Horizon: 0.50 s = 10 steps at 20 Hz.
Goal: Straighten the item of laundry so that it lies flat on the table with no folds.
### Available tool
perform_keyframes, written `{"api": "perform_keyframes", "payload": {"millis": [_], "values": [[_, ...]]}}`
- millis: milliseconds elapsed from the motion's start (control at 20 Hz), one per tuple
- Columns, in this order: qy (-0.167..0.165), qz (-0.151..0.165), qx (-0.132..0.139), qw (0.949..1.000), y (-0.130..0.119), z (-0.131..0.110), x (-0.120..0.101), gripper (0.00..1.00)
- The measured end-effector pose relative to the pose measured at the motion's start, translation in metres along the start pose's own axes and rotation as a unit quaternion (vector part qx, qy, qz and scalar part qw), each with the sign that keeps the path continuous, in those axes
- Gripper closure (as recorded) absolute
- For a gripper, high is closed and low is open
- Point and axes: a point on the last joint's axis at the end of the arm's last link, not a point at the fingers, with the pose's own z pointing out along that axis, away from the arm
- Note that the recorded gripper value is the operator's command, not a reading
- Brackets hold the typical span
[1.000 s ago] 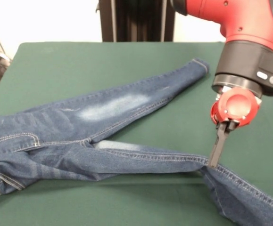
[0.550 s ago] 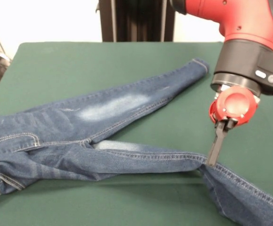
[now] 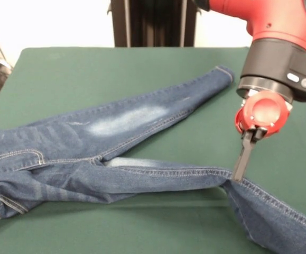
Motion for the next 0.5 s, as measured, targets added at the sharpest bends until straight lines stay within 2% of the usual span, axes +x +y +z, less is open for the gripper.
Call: {"api": "perform_keyframes", "payload": {"millis": [500], "values": [[0.0,0.001,0.004,1.0,-0.011,-0.006,0.009,1.0]]}}
